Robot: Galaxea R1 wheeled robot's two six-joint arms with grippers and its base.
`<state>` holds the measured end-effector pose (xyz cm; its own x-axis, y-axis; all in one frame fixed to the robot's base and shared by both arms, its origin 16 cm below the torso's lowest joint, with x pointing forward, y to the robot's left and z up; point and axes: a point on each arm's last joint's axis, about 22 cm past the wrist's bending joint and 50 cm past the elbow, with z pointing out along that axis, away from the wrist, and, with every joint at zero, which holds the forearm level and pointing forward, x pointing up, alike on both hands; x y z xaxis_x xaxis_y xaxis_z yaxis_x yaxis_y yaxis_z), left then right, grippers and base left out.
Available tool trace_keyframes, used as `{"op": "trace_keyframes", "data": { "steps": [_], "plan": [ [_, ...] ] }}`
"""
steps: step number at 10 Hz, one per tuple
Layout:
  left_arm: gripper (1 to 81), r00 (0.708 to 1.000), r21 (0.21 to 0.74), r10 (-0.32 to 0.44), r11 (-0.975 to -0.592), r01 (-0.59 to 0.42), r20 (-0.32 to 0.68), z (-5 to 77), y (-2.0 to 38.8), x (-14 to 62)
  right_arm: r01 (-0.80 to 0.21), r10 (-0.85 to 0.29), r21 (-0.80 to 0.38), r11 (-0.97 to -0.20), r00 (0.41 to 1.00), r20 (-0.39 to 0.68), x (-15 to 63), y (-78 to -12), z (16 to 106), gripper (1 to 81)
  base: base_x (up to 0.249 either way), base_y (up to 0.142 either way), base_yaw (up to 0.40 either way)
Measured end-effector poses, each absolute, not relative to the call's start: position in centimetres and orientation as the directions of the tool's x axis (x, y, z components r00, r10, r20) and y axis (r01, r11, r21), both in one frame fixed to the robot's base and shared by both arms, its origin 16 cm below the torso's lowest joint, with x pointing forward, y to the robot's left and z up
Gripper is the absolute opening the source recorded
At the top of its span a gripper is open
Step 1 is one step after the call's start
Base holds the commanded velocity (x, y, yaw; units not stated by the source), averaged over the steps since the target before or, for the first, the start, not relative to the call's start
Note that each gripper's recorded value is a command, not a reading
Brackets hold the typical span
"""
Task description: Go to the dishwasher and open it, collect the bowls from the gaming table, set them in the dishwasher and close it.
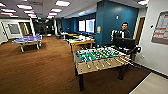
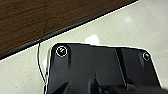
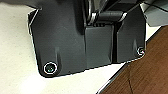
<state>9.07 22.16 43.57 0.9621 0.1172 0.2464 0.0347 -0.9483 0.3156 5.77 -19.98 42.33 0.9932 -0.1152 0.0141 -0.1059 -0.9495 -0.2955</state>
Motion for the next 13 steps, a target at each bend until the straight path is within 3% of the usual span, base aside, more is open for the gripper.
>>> {"op": "trace_keyframes", "data": {
  "steps": [12,13],
  "plan": [
    [81.1,0.966,0.315,0.114,-0.948,0.035,0.234,43.48,22.13,8.67,-0.106,-0.115,-0.296,-0.949,0.993,0.012,5.68,-19.97,42.33,81.1,0.000,0.000,0.286],
    [81.1,0.966,0.315,0.113,-0.948,0.035,0.232,43.47,22.13,8.64,-0.106,-0.115,-0.296,-0.949,0.993,0.013,5.73,-19.97,42.33,81.1,0.000,0.150,0.000]
  ]
}}
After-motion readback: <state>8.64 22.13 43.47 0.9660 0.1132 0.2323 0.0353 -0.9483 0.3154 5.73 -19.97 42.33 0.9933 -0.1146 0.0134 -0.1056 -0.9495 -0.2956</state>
